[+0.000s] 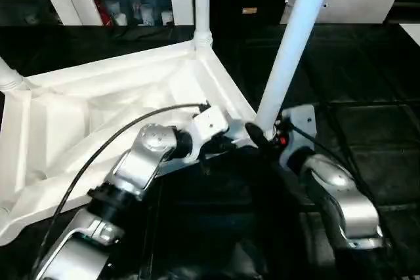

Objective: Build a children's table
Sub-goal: Rotate leg to tighten

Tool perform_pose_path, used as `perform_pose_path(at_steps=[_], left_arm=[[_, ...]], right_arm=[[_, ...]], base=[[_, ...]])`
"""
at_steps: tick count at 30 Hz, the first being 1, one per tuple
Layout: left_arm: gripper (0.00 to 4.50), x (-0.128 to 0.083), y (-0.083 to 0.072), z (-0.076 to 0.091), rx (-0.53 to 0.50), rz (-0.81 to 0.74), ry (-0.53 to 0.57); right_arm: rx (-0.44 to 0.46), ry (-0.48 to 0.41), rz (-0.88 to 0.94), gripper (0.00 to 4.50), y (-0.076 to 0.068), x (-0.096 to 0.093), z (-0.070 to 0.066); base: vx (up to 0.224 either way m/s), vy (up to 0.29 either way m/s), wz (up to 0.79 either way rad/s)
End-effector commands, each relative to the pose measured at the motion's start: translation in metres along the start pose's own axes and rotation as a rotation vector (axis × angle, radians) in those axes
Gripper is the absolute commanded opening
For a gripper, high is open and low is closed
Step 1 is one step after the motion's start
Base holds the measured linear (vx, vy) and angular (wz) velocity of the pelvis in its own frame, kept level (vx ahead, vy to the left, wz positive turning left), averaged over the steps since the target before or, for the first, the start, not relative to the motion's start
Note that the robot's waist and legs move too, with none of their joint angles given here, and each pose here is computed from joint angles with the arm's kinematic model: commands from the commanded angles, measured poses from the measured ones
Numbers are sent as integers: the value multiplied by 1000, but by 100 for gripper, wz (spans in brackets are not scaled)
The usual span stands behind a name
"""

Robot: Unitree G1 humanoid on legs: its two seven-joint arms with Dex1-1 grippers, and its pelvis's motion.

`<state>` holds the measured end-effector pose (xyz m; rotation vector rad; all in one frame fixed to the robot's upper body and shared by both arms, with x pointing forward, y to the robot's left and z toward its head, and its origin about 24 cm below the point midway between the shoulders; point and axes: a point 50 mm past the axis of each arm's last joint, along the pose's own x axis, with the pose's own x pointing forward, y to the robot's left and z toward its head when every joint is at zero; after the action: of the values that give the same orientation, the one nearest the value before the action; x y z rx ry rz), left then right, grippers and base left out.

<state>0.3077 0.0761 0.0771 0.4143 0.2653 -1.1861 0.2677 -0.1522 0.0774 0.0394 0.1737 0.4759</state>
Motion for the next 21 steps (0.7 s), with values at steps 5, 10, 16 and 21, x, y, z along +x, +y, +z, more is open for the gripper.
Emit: perform_pose_path(at_steps=[5,10,16,21], left_arm=[[95,-11,-8,20,-65,-7,-232],[139,-28,-18,22,-73,-11,-224],[180,-58,-20,1,-125,159,-85],[212,-92,-48,-9,-213,188,-24]], right_arm=[[-32,-67,53,438,-12,-25,13],[-23,-87,201,450,-1,-37,30],[-10,-70,456,450,31,-39,34],[-29,-86,463,450,49,-12,35]], base=[[0,0,0],[0,0,0],[0,0,0],[0,0,0]])
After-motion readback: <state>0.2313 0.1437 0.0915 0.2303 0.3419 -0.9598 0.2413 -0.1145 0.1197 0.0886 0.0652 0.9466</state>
